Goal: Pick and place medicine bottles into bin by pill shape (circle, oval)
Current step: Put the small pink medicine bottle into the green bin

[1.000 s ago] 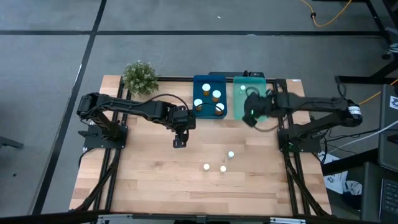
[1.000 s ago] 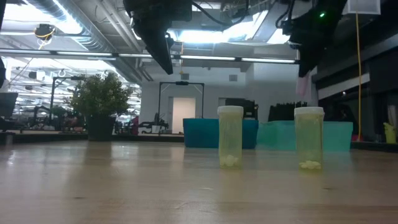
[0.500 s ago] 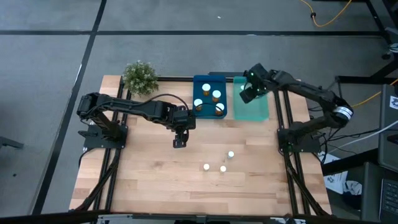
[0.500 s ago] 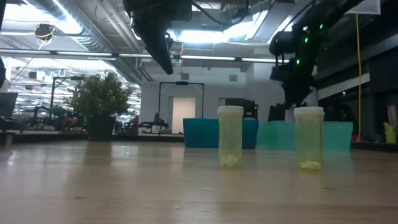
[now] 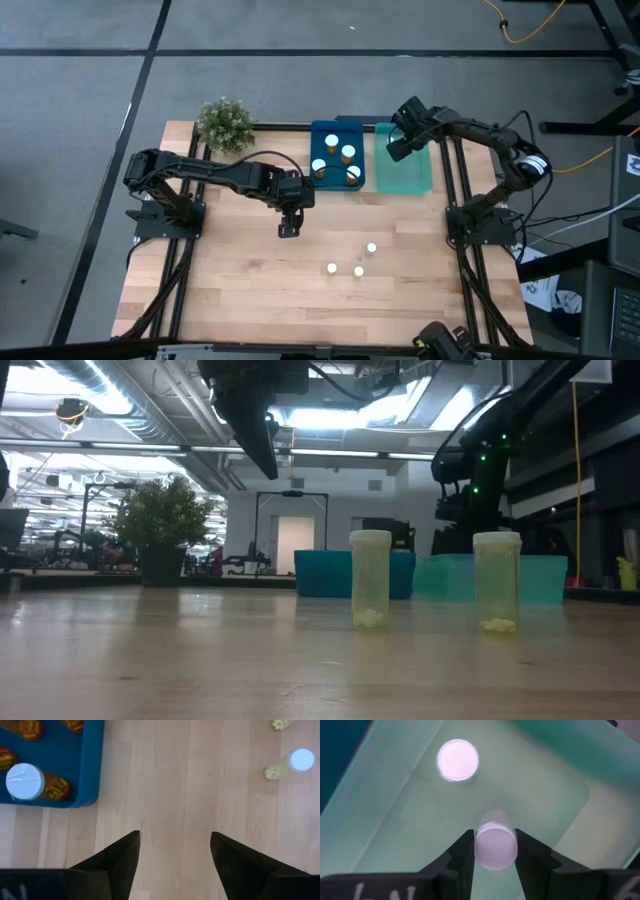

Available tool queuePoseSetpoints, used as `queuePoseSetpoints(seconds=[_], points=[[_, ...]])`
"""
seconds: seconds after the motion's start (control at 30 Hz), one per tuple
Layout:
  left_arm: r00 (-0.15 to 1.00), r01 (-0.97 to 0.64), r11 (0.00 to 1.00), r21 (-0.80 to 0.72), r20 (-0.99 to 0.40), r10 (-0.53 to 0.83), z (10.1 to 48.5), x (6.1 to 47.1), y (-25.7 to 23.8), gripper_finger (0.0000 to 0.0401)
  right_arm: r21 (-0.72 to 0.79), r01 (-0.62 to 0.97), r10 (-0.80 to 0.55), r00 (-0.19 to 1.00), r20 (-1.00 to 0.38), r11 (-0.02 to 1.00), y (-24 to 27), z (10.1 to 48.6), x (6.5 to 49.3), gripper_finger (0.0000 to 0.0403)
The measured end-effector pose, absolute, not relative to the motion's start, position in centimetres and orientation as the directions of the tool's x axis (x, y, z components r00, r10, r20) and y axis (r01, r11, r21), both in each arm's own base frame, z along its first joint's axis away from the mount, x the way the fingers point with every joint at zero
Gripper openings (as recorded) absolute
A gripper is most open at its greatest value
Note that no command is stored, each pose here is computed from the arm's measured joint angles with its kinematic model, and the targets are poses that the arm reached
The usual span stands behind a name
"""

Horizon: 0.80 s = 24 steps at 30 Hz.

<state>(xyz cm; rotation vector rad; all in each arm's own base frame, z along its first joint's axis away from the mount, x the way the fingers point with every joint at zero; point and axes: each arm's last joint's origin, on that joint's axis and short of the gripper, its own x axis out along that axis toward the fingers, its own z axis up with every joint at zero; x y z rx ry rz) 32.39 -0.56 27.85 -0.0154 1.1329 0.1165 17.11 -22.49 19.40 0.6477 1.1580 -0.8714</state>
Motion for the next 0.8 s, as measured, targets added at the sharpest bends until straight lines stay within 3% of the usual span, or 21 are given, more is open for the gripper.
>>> queuePoseSetpoints(seconds=[0.8], points=[[0.419, -0.101, 0.994, 0.047, -0.904, 0.085, 27.85, 32.4, -0.56, 0.0234, -0.003, 0.863, -0.254, 0.146, -0.956, 0.505, -23.04, 19.17, 16.72, 0.0183]])
